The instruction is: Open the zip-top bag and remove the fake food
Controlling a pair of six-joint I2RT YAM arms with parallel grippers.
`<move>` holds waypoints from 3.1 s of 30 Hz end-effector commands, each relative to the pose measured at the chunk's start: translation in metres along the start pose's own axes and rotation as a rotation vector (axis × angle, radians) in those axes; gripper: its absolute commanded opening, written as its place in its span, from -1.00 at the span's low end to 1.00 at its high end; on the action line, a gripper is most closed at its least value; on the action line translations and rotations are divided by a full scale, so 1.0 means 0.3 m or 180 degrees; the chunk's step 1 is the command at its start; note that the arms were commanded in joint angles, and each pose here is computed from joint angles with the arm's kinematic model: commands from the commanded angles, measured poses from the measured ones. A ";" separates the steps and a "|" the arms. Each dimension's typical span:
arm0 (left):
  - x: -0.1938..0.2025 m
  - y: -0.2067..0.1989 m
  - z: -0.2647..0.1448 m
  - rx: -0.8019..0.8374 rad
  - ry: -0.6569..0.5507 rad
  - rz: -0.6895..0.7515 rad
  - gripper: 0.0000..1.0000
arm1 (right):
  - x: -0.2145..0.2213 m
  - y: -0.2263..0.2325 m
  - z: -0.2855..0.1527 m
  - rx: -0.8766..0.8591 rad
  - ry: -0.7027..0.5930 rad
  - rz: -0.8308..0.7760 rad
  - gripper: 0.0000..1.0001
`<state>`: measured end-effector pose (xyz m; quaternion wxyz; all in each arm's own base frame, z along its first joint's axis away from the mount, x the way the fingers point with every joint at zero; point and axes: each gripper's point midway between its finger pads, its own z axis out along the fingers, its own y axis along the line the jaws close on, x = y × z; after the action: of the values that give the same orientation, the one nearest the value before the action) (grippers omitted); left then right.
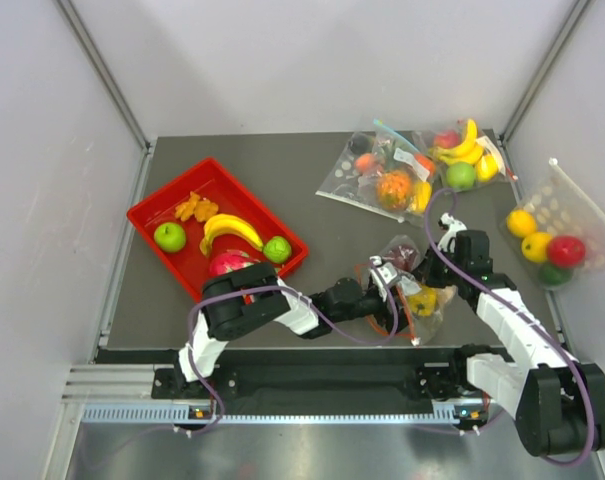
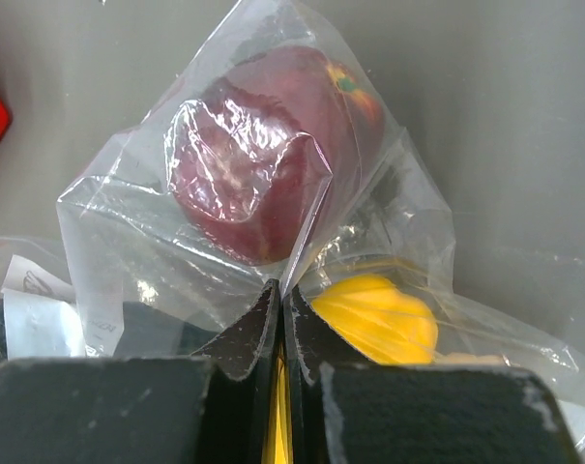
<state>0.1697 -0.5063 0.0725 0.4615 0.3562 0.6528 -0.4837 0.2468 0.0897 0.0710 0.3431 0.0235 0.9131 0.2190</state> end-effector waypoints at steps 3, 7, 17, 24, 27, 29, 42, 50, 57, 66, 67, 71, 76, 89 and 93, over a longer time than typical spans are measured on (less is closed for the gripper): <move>-0.128 -0.067 0.041 0.0300 -0.0444 -0.0035 0.90 | -0.008 0.013 -0.010 -0.0030 -0.0106 0.0057 -1.00; -0.100 -0.053 0.086 0.0276 -0.0377 -0.0075 0.98 | 0.006 0.022 -0.012 -0.0071 -0.0104 0.0111 -1.00; -0.070 0.055 0.168 -0.0277 -0.0200 -0.0074 0.98 | 0.040 0.068 -0.043 -0.0237 -0.0145 0.0205 -1.00; -0.027 0.073 0.193 -0.0409 -0.0073 -0.0070 0.91 | 0.070 0.097 -0.071 -0.0352 -0.0191 0.0245 -1.00; -0.001 0.064 0.206 -0.0436 0.0043 -0.0040 0.21 | 0.072 0.097 -0.074 -0.0351 -0.0201 0.0257 -1.00; -0.001 0.070 0.202 -0.0496 0.0058 -0.0019 -0.27 | 0.070 0.096 -0.076 -0.0342 -0.0204 0.0262 -1.00; -0.026 0.052 -0.067 -0.0601 0.0220 0.0093 -0.89 | -0.037 0.037 -0.042 0.0030 -0.0406 0.0141 -1.00; -0.023 0.045 -0.212 -0.0686 0.0394 0.0098 -0.92 | -0.088 -0.003 -0.023 0.0255 -0.0475 0.0098 -1.00; -0.064 0.055 -0.327 -0.0880 0.0517 0.0178 -0.92 | -0.116 -0.028 -0.027 0.0409 -0.0539 0.0058 -1.00; -0.185 0.108 -0.510 -0.1392 0.0498 0.0259 -0.90 | -0.175 -0.032 -0.041 0.0490 -0.0654 0.0035 -1.00; -0.204 0.118 -0.532 -0.1459 0.0463 0.0250 -0.90 | -0.178 -0.031 -0.040 0.0488 -0.0659 0.0039 -1.00; -0.341 0.222 -0.698 -0.1951 0.0234 0.0181 -0.86 | -0.178 -0.025 -0.037 0.0448 -0.0662 0.0051 -1.00; -0.498 0.437 -0.942 -0.2823 -0.0101 -0.0025 -0.82 | -0.175 -0.012 -0.042 0.0383 -0.0670 0.0050 -1.00; -0.508 0.856 -1.551 -0.4943 -0.0386 -0.0658 -0.60 | -0.170 0.016 -0.055 0.0247 -0.0653 -0.0003 -1.00; -0.494 0.884 -1.596 -0.5104 -0.0380 -0.0689 -0.44 | -0.163 0.016 -0.062 0.0244 -0.0651 -0.0018 -1.00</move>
<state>0.3291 0.0161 0.1697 0.5437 -0.1615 0.8207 0.0689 0.2606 0.0746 0.0895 0.3970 0.0717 0.8993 0.1691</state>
